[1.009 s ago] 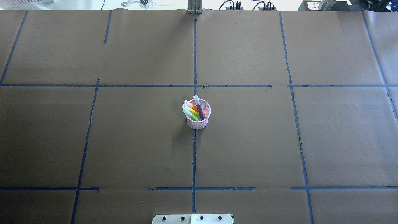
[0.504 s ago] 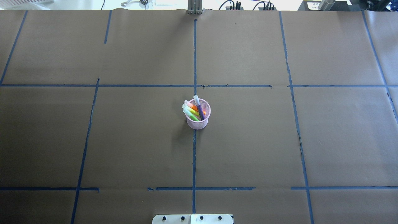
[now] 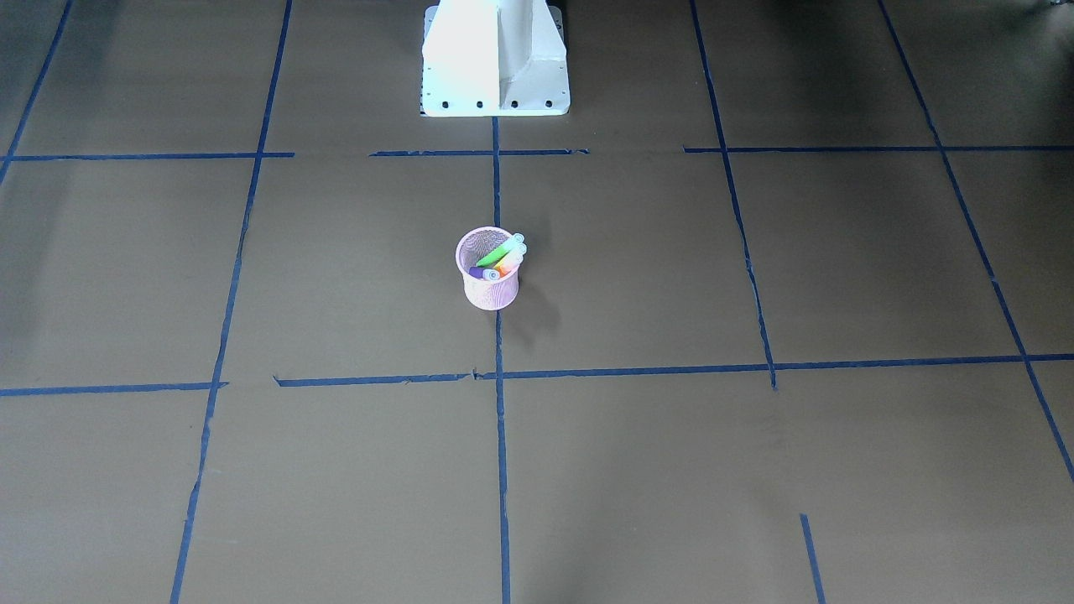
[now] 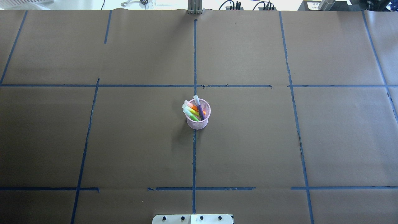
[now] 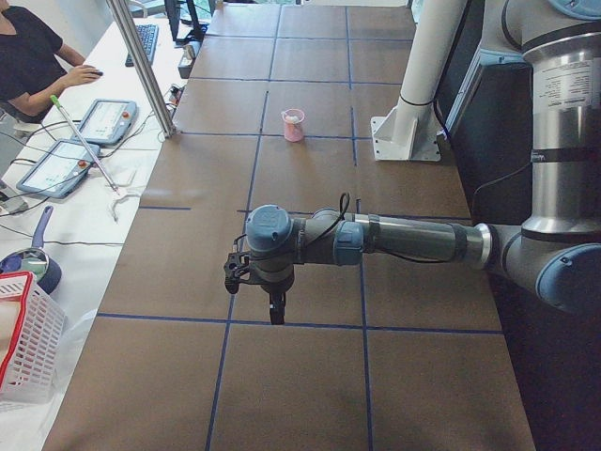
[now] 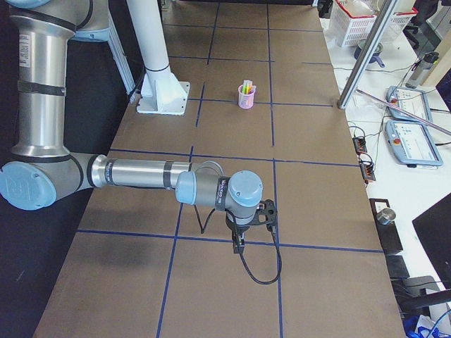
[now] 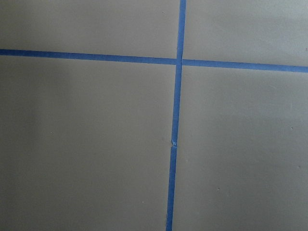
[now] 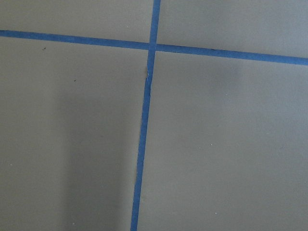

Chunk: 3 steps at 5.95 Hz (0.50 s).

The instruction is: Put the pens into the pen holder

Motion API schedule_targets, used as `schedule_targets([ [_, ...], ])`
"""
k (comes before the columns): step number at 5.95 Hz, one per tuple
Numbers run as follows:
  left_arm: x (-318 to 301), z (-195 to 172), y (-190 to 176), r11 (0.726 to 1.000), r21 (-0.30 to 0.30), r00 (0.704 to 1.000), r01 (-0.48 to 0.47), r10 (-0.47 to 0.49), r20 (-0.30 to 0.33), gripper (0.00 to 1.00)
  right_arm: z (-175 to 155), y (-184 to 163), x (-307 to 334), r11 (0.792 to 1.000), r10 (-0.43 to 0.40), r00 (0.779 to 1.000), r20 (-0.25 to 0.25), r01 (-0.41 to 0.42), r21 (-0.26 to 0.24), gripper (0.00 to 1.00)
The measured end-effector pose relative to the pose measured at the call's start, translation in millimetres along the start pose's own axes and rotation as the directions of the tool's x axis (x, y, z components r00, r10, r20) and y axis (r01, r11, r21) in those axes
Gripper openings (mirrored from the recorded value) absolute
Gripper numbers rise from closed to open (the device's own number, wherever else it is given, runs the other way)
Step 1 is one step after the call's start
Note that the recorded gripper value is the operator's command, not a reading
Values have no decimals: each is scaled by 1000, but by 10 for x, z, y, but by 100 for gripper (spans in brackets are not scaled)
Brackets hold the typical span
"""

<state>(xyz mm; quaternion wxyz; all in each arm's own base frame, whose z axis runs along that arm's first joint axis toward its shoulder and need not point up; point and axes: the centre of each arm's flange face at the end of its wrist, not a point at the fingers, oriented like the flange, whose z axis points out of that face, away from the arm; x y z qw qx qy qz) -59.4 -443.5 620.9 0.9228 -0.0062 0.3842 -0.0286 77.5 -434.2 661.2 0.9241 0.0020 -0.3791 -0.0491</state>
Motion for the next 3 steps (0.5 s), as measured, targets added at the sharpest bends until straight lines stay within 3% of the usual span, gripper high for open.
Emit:
schedule_targets([
  [3, -9, 3, 4, 1000, 0, 1000, -4, 4, 13, 100, -6, 33, -12, 996, 71, 997, -4, -70, 48, 100],
])
